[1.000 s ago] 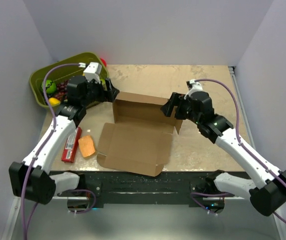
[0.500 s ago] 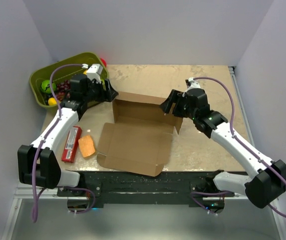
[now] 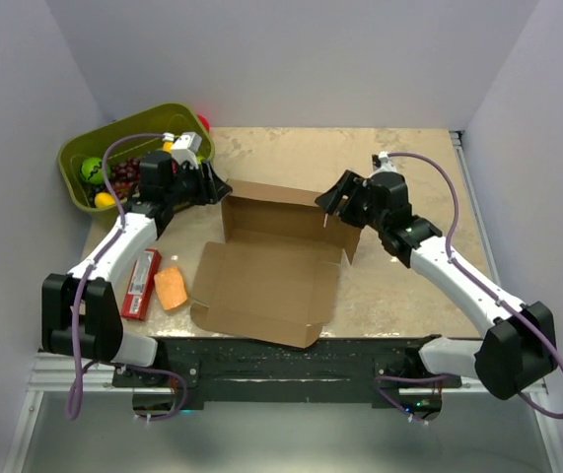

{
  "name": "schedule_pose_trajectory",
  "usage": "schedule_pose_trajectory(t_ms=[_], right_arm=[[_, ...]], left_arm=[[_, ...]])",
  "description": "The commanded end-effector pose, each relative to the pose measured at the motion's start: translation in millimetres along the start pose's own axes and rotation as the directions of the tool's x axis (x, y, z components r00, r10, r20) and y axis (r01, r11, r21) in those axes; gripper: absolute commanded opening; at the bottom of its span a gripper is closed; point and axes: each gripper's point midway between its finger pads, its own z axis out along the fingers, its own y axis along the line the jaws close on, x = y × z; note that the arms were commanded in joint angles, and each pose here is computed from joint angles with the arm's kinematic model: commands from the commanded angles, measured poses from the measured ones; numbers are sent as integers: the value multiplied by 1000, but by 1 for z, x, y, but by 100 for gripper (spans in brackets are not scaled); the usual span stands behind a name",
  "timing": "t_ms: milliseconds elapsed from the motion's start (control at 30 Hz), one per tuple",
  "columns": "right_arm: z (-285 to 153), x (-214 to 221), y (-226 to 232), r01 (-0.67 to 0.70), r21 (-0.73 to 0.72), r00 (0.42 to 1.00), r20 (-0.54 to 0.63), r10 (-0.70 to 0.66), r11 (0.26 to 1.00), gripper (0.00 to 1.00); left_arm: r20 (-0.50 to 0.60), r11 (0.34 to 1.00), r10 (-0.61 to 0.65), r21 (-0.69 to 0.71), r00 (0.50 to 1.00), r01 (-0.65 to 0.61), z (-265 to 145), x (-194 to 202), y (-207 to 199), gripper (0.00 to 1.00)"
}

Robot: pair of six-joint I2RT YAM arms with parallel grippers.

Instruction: Fold the paper box

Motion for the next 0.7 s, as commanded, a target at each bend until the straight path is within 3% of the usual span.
schedule_pose_trajectory(t_ms=[0, 333, 667], right_arm=[[4, -8, 12, -39, -56, 999, 31, 41, 998, 70], [19, 2, 11, -96, -84, 995, 1, 97, 992, 68], [29, 7, 16, -195, -133, 981, -3, 196, 972, 64]], left_arm=[[25, 1000, 11, 13, 1000, -11, 0, -3, 0, 47], [9, 1000, 9, 9, 1000, -9, 0, 4, 2, 33], [4, 1000, 8, 12, 1000, -8, 0, 5, 2, 31]])
